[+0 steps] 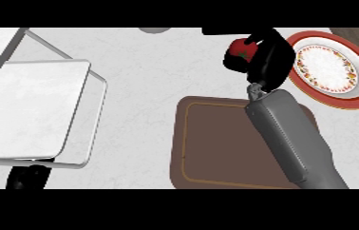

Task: Pick the tomato from the tray and place it in the plate

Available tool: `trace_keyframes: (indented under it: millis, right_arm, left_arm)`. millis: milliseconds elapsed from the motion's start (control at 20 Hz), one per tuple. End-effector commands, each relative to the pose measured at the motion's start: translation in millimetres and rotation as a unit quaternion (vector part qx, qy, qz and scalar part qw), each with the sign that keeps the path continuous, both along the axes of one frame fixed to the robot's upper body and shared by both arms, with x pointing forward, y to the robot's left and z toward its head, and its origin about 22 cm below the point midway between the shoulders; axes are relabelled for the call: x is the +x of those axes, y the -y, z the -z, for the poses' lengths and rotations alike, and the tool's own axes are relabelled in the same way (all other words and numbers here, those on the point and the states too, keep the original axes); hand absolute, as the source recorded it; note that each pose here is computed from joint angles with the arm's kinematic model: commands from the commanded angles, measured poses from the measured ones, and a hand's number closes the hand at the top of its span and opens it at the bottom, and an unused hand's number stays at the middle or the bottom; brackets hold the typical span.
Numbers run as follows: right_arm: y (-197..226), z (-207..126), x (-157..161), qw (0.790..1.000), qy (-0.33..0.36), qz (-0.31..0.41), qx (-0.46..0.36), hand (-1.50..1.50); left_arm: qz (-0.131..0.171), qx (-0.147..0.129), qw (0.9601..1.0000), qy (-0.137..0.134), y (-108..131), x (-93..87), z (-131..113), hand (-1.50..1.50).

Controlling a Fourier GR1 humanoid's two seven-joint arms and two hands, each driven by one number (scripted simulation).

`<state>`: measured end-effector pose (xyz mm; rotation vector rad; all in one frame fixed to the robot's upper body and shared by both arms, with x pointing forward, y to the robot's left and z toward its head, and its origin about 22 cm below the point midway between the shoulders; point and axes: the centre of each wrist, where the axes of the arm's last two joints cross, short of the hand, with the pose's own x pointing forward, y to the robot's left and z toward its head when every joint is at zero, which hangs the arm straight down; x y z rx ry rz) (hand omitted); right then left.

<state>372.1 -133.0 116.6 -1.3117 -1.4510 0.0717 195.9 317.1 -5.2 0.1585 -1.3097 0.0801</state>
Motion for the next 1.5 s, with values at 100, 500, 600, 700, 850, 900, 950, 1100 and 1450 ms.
trace_keyframes:
  millis: [100, 500, 600, 700, 850, 900, 950, 1100, 1450]
  right_arm:
    - [51, 7, 4, 0.993, 0.074, 0.073, 0.055, 1.5]
    - [156, 29, 7, 0.979, 0.1, 0.176, 0.013, 1.5]
    - [174, 32, 5, 0.978, 0.102, 0.182, 0.006, 1.5]
    - [183, 22, 13, 0.978, 0.103, 0.179, 0.012, 1.5]
    - [214, 29, 7, 0.976, 0.093, 0.196, 0.0, 1.5]
    - [220, 33, 3, 0.974, 0.101, 0.201, 0.007, 1.5]
    - [223, 28, 7, 0.975, 0.101, 0.198, 0.006, 1.5]
    - [245, 24, 5, 0.973, 0.104, 0.204, 0.005, 1.5]
    - [283, 45, -3, 0.974, -0.093, 0.192, 0.07, -1.5]
  left_arm:
    - [0.063, -0.048, 0.9957, -0.047, 60, 9.2, 24, 0.0]
    - [0.069, -0.031, 0.9959, -0.051, 42, 8.0, 16, 0.0]
    - [0.074, -0.039, 0.9954, -0.045, 56, 15.4, 15, 0.0]
    - [0.078, -0.029, 0.9959, -0.037, 62, 23.3, 15, 0.0]
    - [0.077, -0.035, 0.9955, -0.041, 54, 28.1, 8, 0.0]
    - [0.077, -0.045, 0.9951, -0.041, 61, 11.9, 21, 0.0]
    - [0.079, -0.031, 0.9955, -0.042, 52, 31.4, 8, 0.0]
    - [0.082, -0.038, 0.9951, -0.04, 56, 21.1, 17, 0.0]
    - [0.085, -0.044, 0.9947, -0.037, 59, 19.5, 14, 0.0]
